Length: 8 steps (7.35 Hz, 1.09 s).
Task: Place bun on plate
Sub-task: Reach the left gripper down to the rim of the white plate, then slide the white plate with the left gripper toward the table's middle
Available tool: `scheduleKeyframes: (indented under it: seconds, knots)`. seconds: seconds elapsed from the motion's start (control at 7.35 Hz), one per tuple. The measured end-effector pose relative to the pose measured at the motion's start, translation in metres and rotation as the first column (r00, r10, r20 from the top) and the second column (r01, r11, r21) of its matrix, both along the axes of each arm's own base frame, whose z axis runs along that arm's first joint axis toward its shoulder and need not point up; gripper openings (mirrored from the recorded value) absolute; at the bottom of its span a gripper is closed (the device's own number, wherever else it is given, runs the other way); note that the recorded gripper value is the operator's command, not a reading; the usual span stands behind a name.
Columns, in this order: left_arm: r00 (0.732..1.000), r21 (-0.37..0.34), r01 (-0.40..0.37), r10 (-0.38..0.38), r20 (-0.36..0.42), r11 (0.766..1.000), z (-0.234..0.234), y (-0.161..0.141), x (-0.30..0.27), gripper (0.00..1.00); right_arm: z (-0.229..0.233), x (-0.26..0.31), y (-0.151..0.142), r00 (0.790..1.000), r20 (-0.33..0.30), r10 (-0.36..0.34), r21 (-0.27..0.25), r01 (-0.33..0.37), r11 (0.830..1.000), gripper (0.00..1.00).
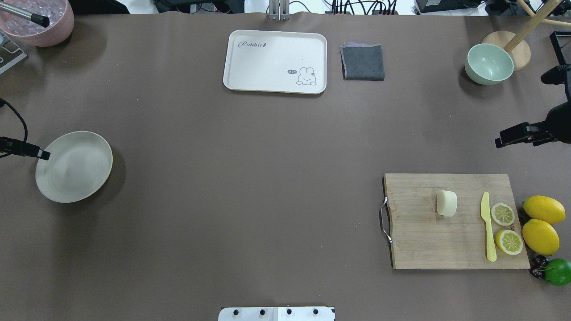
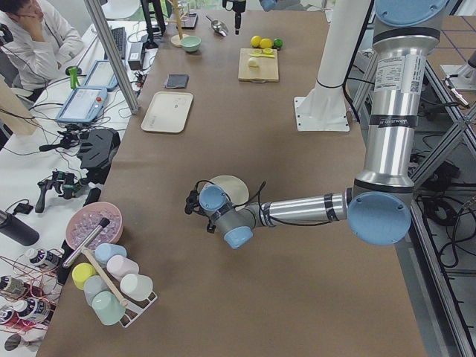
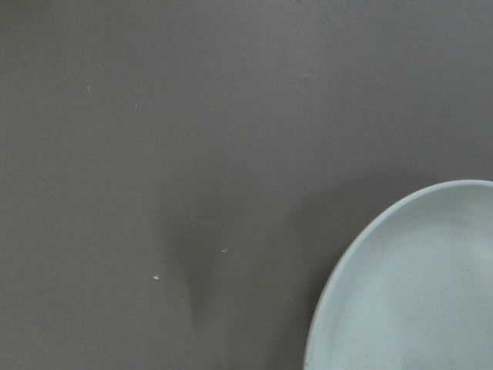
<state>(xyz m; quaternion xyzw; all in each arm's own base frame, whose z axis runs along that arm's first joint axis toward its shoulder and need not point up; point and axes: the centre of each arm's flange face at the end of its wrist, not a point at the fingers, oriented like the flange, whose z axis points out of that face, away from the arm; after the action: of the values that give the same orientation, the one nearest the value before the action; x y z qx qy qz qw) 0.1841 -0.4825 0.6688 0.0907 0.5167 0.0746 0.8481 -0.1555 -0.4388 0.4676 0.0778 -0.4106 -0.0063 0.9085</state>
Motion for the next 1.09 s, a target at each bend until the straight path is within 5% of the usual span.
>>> scheduleKeyframes:
  seconds: [0.41, 1.09]
  knots:
    - [1.000, 0.000, -0.024, 0.024, -0.007, 1.000, 0.001, 0.006, 0.013, 0.02, 0.001, 0.001, 0.002, 1.000, -0.001, 0.002, -0.003, -0.002, 1.000, 1.00]
    - [0.996, -0.063, 0.034, -0.039, -0.082, 0.997, -0.060, -0.020, 0.032, 0.00, -0.001, 0.001, 0.002, 1.000, 0.002, 0.000, -0.002, 0.000, 1.000, 1.00]
